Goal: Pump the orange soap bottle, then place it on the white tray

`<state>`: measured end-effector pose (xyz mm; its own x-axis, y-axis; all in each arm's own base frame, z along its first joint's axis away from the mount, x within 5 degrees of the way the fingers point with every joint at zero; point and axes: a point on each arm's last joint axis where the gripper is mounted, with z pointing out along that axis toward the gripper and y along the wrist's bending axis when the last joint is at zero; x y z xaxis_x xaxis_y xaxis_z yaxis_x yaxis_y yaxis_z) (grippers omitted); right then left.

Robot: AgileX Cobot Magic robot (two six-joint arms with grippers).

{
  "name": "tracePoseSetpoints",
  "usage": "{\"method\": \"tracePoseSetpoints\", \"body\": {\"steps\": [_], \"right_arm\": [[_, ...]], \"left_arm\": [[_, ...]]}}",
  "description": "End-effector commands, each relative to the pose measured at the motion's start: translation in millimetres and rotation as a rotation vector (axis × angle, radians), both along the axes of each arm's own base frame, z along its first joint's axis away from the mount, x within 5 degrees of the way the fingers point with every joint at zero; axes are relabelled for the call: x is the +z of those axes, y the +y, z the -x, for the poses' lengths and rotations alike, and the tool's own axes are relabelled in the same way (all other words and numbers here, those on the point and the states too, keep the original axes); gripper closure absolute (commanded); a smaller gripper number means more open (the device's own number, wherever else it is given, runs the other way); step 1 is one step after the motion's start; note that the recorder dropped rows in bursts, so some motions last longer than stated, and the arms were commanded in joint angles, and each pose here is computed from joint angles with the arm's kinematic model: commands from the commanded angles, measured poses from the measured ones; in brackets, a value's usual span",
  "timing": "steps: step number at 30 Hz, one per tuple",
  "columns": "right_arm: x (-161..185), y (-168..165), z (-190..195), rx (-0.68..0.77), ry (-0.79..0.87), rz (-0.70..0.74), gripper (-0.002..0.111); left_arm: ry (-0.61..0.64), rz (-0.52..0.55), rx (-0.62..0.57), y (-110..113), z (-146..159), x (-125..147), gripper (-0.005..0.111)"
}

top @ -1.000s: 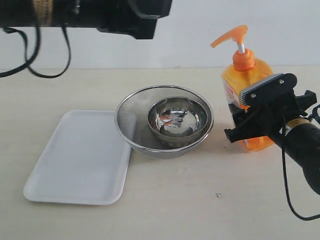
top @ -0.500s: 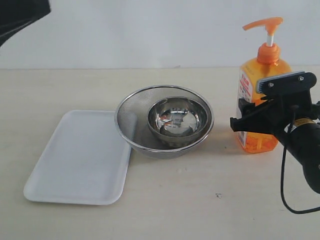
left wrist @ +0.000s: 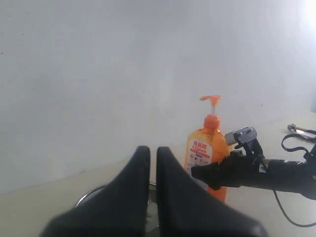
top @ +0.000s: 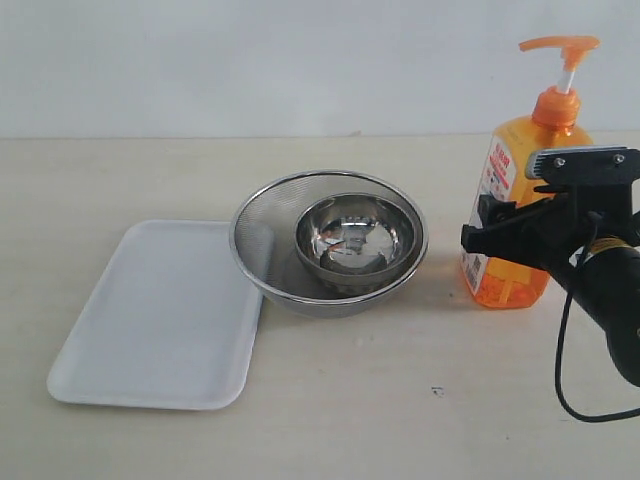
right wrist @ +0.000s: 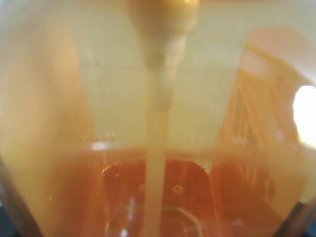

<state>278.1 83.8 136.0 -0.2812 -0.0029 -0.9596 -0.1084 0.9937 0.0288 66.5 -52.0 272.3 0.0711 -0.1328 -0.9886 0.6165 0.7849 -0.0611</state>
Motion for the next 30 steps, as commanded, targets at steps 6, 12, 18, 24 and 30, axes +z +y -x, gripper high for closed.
{"method": "tracePoseSetpoints", "body": {"steps": [6,12,18,24,30], "right_arm": [[-1.7,2.3,0.8,0.008,0.036,-0.035,0.108],[-2.0,2.3,0.9,0.016,0.036,-0.008,0.108],[-1.8,2.3,0.9,0.02,0.032,0.005,0.087],[-2.0,2.3,0.9,0.021,0.035,0.006,0.041],[0.1,2.2,0.3,0.016,0.012,-0.003,0.025]], "left_arm": [[-0.057,0.087,0.032,12.5,13.9,-40.9,0.102],[-0.059,0.108,0.034,14.1,15.4,-41.1,0.102],[-0.062,0.103,0.034,13.9,15.5,-41.2,0.102],[-0.04,0.088,0.041,14.1,14.7,-43.5,0.102],[-0.04,0.088,0.041,14.1,14.7,-43.5,0.102]]}}
